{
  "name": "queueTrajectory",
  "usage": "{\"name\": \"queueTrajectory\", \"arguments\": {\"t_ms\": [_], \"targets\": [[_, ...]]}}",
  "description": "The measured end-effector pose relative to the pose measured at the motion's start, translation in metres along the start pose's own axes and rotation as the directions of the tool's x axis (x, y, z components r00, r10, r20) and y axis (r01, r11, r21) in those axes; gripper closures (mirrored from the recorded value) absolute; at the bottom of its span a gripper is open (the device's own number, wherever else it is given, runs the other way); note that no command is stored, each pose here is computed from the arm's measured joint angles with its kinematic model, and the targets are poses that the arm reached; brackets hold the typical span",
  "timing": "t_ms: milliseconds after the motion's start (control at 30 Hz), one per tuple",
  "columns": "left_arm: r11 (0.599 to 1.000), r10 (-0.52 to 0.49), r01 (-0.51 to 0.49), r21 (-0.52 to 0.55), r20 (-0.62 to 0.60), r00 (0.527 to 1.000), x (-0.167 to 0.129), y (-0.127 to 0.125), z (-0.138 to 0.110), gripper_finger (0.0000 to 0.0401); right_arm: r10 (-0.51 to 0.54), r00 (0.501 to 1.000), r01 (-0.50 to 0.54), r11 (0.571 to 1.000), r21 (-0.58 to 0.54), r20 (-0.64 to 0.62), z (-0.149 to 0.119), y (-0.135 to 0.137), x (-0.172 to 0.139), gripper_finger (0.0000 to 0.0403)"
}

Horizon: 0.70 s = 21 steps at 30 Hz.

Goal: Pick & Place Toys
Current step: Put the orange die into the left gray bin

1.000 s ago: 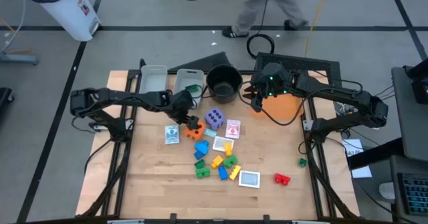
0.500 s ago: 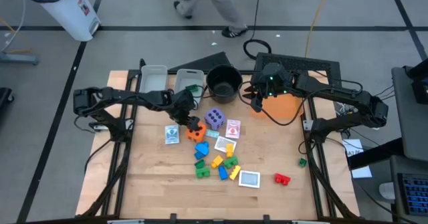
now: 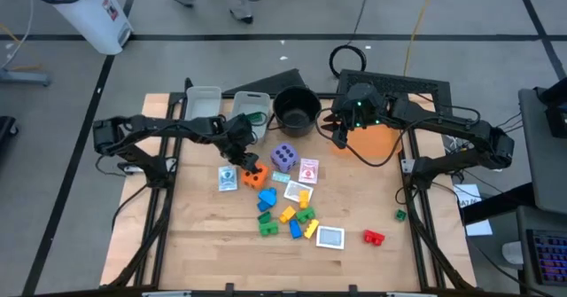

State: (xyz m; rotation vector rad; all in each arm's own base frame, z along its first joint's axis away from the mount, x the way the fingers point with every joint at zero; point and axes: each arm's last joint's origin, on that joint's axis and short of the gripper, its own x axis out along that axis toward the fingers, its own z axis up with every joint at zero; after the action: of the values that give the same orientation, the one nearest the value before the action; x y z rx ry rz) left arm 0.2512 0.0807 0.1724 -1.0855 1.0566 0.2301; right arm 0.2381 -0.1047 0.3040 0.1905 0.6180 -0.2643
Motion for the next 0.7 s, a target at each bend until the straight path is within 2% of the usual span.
{"name": "queueTrajectory", "arguments": {"t_ms": [533, 700], "targets": [[0.997, -0.077, 0.075, 0.023, 0.148, 0.986, -0.055, -0.014, -0.014, 0.0175, 0.000, 1.000, 0.000, 1.000, -0.026, 0.000, 0.000, 0.000, 0.000, 0.0277], [0.996, -0.085, 0.084, 0.014, 0.206, 0.975, -0.076, -0.012, -0.020, 0.0200, 0.000, 1.000, 0.000, 1.000, -0.026, 0.001, 0.000, 0.000, 0.000, 0.0277]]}}
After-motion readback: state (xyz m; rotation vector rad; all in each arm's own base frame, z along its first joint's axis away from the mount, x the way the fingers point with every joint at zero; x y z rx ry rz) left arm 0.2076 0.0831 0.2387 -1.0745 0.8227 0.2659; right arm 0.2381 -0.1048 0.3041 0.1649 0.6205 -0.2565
